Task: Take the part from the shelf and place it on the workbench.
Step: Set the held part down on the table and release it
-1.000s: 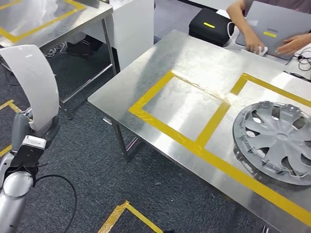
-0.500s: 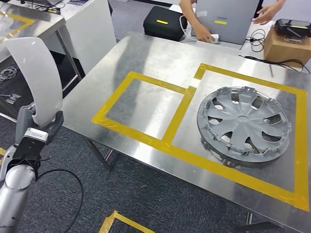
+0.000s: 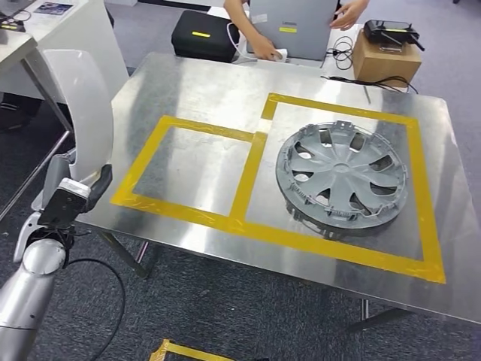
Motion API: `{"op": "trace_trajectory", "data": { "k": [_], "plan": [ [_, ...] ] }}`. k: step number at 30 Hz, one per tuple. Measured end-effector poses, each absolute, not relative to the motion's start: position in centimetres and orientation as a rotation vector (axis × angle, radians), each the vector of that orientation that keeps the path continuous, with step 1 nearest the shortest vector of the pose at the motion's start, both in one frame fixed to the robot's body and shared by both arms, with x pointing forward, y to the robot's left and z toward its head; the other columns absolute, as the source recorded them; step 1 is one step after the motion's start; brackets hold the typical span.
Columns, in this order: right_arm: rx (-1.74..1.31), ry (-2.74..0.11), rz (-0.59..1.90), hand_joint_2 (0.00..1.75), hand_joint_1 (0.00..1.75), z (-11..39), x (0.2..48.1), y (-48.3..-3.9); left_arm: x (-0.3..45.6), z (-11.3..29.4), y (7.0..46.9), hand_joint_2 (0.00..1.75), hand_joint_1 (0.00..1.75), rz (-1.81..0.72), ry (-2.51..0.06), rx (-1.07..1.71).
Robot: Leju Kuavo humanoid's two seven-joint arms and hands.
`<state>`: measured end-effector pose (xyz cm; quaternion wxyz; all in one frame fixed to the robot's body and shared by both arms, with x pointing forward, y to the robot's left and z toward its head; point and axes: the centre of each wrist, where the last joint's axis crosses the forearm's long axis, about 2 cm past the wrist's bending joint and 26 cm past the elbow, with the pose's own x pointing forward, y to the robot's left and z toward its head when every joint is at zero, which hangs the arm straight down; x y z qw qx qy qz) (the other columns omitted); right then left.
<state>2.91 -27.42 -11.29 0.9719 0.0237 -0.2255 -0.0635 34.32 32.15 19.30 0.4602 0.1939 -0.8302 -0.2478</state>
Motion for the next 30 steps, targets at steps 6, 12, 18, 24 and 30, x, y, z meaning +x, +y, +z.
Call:
{"op": "trace_trajectory", "data": {
  "k": [6, 12, 18, 24, 30],
  "plan": [
    [0.047, -0.451, -0.126, 1.75, 0.0, -11.3, 2.9, -27.5, 35.1, 19.1, 32.0, 1.75, 1.75, -0.614, -2.018, 0.469],
    [0.052, -0.452, -0.12, 0.0, 0.0, -11.3, 3.0, -27.5, 36.8, 19.5, 31.6, 1.75, 1.75, -0.633, -1.996, 0.452],
    [0.068, -0.458, -0.088, 0.0, 0.0, -11.2, 3.3, -27.4, 38.2, 18.1, 31.3, 1.75, 1.75, -0.699, -1.876, 0.449],
    [0.08, -0.462, -0.068, 0.0, 0.0, -11.2, 3.5, -27.4, 40.6, 18.4, 30.3, 1.75, 1.75, -0.749, -1.786, 0.465],
    [0.095, -0.47, -0.045, 0.0, 0.0, -11.2, 3.7, -27.5, 41.9, 17.8, 29.2, 1.75, 1.75, -0.809, -1.661, 0.481]
  ]
}}
